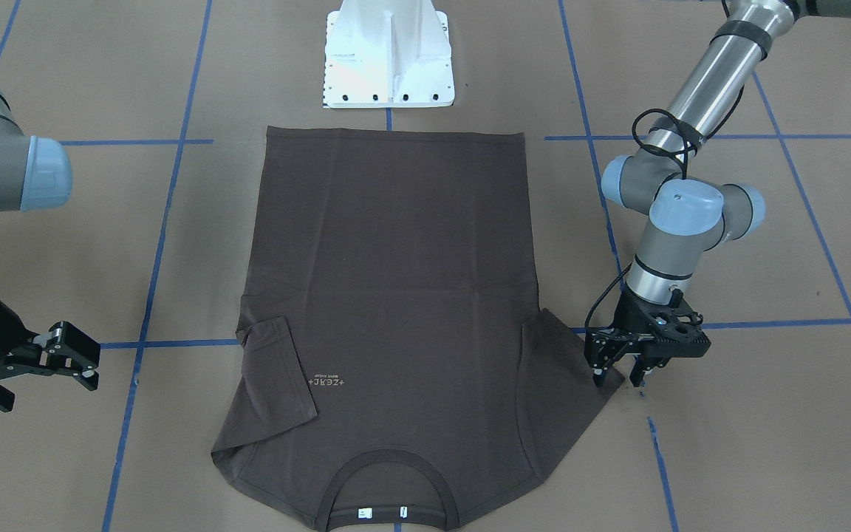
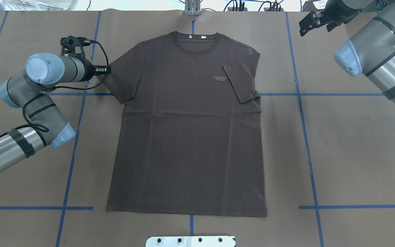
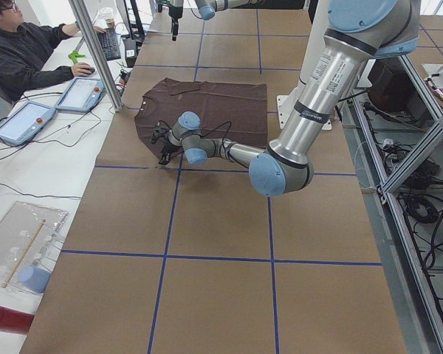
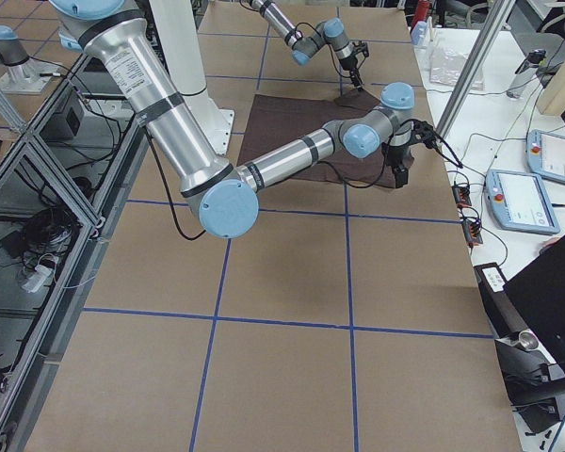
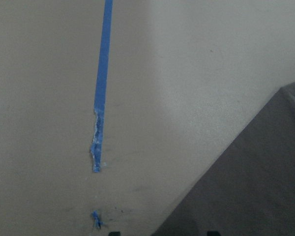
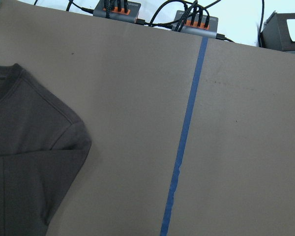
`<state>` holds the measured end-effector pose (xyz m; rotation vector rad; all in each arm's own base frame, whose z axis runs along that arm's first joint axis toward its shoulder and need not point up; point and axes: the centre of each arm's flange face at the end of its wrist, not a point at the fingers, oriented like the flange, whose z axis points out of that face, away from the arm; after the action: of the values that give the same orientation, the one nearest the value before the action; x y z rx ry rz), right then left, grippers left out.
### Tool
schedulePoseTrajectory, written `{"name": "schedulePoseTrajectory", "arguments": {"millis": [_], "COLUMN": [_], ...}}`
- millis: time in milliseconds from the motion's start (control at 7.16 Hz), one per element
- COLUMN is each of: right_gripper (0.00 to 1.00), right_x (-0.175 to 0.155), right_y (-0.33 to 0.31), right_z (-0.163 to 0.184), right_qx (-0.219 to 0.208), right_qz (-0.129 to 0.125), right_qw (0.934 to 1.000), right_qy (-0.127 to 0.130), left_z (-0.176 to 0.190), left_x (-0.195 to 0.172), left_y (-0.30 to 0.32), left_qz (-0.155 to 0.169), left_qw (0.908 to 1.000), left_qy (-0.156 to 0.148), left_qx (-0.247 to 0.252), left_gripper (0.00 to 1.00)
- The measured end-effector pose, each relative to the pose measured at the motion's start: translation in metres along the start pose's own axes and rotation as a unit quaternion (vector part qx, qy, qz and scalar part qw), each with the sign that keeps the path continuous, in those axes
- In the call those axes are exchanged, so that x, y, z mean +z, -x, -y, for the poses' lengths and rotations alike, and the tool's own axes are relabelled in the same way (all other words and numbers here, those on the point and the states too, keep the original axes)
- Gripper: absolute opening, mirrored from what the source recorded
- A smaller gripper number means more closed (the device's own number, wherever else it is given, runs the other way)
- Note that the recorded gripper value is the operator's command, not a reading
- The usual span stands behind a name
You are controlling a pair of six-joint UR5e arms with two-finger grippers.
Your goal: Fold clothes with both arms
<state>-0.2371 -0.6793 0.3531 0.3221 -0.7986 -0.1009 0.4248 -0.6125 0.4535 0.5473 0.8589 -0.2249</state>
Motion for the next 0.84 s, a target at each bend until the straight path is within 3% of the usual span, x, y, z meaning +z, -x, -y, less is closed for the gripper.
{"name": "schedulePoseTrajectory", "arguments": {"millis": [140, 279, 419, 559, 698, 838], "right_gripper": [1.0, 1.0, 1.0, 1.0, 1.0, 1.0], "right_x": [0.0005, 0.0009, 0.0015, 0.0021, 0.0025, 0.0029], "right_y": [-0.0007, -0.0014, -0.0023, -0.0031, -0.0037, -0.0043], "right_z": [-0.0005, -0.0012, -0.0019, -0.0025, -0.0031, -0.0035], "right_qx": [0.001, 0.001, 0.002, 0.002, 0.003, 0.003], "right_qz": [-0.001, -0.001, -0.001, -0.001, -0.001, -0.001], "right_qw": [1.0, 1.0, 1.0, 1.0, 1.0, 1.0], "right_qy": [0.0, 0.001, 0.001, 0.002, 0.002, 0.003], "left_z": [-0.0017, -0.0023, -0.0028, -0.0033, -0.0035, -0.0028], "left_x": [0.0005, 0.0006, 0.0006, 0.0008, 0.001, 0.0005], "left_y": [-0.0007, -0.001, -0.0014, -0.0013, -0.0014, -0.0025], "left_qz": [0.0, 0.0, 0.0, 0.0, 0.002, 0.003], "left_qw": [1.0, 1.0, 1.0, 1.0, 1.0, 1.0], "left_qy": [0.0, 0.0, 0.0, 0.0, -0.003, -0.008], "left_qx": [0.001, 0.001, 0.0, 0.0, 0.0, 0.0], "left_gripper": [0.64, 0.55, 0.25, 0.06, 0.0, 0.0]}}
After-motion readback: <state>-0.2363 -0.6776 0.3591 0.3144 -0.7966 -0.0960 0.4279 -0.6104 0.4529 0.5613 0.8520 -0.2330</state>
